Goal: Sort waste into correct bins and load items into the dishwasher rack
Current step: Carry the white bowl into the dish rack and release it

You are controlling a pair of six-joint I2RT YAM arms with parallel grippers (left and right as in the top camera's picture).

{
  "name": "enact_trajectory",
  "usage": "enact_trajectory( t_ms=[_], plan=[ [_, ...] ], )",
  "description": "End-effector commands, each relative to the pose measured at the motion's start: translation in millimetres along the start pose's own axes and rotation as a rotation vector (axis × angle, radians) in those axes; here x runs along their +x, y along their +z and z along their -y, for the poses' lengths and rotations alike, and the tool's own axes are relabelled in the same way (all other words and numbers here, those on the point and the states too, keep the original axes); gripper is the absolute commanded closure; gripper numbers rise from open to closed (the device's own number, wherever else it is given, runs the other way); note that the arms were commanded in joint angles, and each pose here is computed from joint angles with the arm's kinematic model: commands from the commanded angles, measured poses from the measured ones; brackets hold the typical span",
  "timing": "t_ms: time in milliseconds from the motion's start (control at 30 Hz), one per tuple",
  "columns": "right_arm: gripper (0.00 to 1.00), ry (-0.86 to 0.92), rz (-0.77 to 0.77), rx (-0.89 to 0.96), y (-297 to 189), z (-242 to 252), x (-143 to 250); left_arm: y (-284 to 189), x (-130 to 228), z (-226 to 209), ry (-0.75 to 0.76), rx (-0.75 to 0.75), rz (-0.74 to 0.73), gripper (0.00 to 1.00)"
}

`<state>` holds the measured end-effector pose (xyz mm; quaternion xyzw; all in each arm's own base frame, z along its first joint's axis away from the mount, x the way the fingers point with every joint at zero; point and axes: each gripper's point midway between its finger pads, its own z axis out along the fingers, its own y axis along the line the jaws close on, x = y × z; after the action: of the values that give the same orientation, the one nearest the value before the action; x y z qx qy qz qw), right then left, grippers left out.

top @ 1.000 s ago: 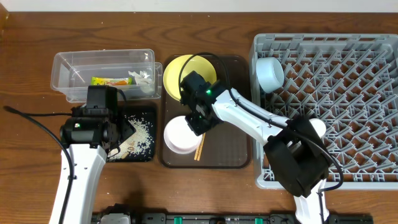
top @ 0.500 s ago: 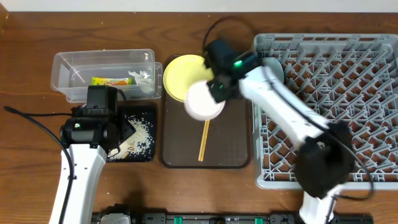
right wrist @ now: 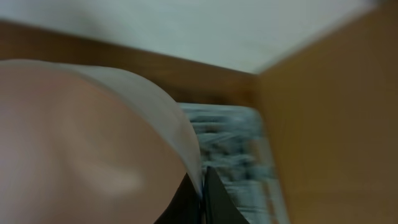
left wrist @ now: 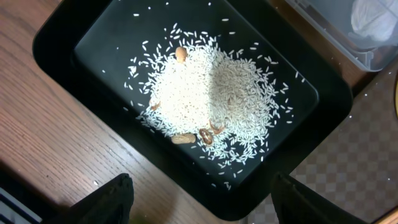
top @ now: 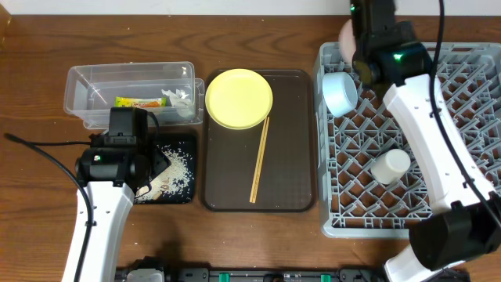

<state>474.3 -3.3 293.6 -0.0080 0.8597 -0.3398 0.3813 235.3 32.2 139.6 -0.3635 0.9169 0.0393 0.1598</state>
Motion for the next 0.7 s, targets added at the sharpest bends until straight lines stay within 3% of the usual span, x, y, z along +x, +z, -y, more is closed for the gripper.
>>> enact_trajectory(
  t_ms=[0,300,667],
  plan=[
    [0.99,-0.002,-0.067,0.327,13,54,11,-5,-6,0,-0.026,0.008,0.027,0.27],
    [0.99,0.031,-0.183,0.507,67,56,47,-5,-5,0,-0.026,0.010,0.025,0.27],
    [0.99,-0.025,-0.251,0.390,102,-6,77,-5,-5,0,-0.026,0.010,0.025,0.27]
  ],
)
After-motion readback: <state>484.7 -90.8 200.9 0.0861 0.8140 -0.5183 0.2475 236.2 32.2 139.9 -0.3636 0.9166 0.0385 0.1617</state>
